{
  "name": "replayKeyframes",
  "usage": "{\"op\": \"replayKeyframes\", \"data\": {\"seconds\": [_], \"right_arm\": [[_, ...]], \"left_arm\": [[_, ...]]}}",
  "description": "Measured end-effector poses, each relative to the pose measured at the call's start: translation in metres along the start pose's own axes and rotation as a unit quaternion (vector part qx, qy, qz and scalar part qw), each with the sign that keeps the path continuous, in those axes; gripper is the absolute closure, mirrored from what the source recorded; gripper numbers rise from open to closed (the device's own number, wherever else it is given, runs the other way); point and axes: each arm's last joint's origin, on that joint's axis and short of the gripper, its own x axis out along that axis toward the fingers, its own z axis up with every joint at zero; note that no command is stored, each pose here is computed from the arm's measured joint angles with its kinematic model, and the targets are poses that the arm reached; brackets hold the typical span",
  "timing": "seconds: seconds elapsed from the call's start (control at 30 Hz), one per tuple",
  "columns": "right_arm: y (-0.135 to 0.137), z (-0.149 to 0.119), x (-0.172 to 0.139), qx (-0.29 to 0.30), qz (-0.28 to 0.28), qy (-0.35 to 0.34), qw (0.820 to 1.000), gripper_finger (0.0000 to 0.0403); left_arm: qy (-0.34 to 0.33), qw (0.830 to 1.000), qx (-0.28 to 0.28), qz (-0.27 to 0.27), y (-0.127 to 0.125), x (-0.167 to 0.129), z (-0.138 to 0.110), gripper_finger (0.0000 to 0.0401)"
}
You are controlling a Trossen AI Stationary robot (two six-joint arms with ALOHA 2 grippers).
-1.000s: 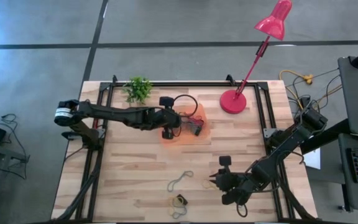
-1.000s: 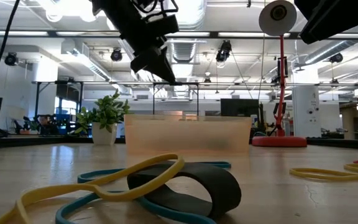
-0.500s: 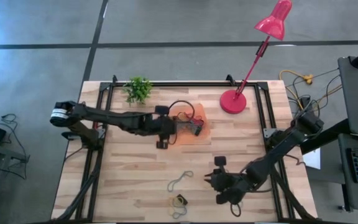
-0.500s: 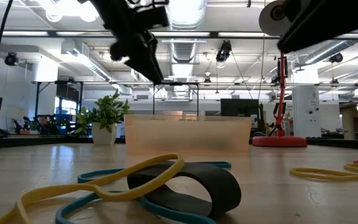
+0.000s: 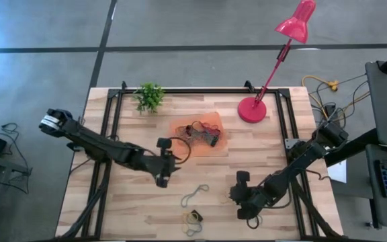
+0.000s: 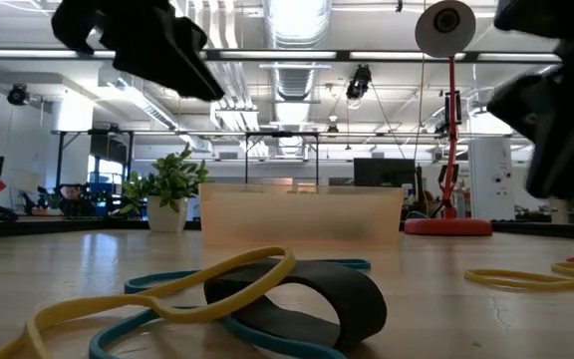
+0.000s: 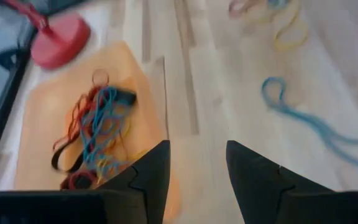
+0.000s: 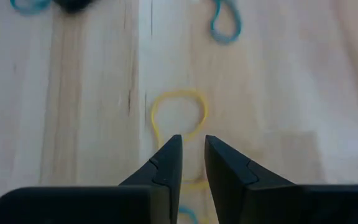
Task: Pick and place rubber bands into bin
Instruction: Put the blue rubber band into the orange bin
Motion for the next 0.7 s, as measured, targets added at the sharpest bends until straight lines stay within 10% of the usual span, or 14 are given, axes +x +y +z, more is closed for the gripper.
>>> {"op": "replayKeyframes", "data": {"seconds": [0.7], "right_arm": [[0.017,-0.033,-0.008,0.112,0.047,0.06,0.991,0.0253]], "left_arm": [[-0.097,0.994,-0.042,0.015,0.007,-0.02,-0.033,0.026]]}}
